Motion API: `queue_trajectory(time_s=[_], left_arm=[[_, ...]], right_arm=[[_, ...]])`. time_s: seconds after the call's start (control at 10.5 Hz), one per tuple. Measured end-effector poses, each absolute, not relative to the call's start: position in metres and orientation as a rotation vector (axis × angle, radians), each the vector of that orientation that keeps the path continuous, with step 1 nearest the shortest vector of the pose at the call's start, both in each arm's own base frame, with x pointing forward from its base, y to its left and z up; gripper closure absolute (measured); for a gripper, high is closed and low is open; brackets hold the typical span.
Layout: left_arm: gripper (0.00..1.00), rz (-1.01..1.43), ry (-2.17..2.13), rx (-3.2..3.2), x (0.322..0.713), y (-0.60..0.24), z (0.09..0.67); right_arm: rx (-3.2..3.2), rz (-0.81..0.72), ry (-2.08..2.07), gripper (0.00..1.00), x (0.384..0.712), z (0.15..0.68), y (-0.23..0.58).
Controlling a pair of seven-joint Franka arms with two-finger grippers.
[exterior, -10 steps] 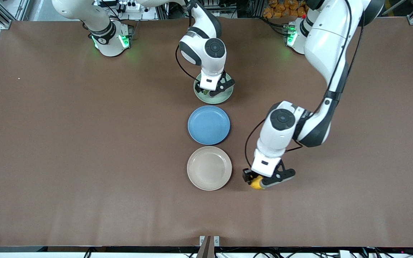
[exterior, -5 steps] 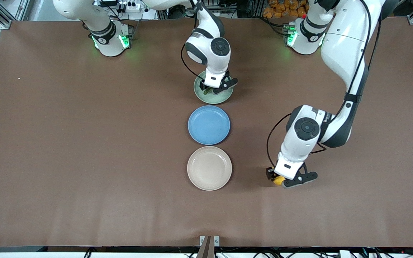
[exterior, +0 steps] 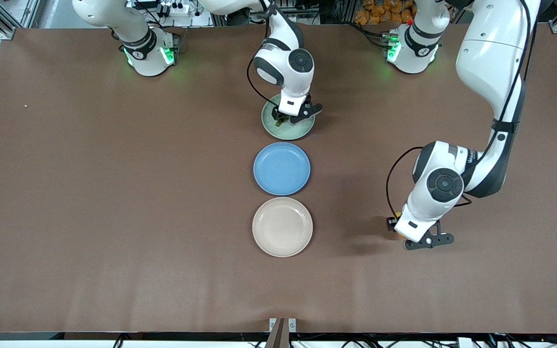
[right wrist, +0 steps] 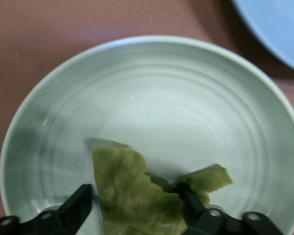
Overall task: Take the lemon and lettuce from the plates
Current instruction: 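Lift the lemon with the left gripper while the right gripper grasps lettuce, then lower the lemon onto the table with the left gripper while the right lifts lettuce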
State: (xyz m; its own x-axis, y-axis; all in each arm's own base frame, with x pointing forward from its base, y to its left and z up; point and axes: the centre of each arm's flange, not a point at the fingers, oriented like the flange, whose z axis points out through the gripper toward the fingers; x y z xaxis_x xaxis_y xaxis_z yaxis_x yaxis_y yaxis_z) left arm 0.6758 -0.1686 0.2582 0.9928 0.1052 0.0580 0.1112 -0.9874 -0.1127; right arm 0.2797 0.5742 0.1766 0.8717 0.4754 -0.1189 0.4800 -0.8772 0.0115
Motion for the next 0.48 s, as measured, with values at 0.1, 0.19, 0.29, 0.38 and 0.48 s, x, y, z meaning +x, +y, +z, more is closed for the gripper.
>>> queue_trajectory(time_s=[0.1, 0.19, 0.29, 0.38, 0.48], left_arm=[[0.32, -0.019, -0.138, -3.01, 0.672, -0.163, 0.259], [0.32, 0.029, -0.112, -2.999, 0.669, -0.157, 0.26], [0.32, 0.067, -0.096, -2.99, 0.667, -0.154, 0.261], [0.33, 0.086, -0.092, -2.984, 0.665, -0.152, 0.261], [0.33, 0.093, -0.091, -2.983, 0.665, -0.152, 0.261]], right_arm=[[2.993, -0.186, 0.756, 0.42, 0.284, 0.18, 0.573], [2.977, -0.215, 0.742, 0.55, 0.29, 0.185, 0.572], [2.951, -0.247, 0.73, 0.71, 0.296, 0.191, 0.571], [2.934, -0.277, 0.715, 0.86, 0.306, 0.2, 0.571], [2.916, -0.317, 0.705, 0.98, 0.32, 0.216, 0.571]])
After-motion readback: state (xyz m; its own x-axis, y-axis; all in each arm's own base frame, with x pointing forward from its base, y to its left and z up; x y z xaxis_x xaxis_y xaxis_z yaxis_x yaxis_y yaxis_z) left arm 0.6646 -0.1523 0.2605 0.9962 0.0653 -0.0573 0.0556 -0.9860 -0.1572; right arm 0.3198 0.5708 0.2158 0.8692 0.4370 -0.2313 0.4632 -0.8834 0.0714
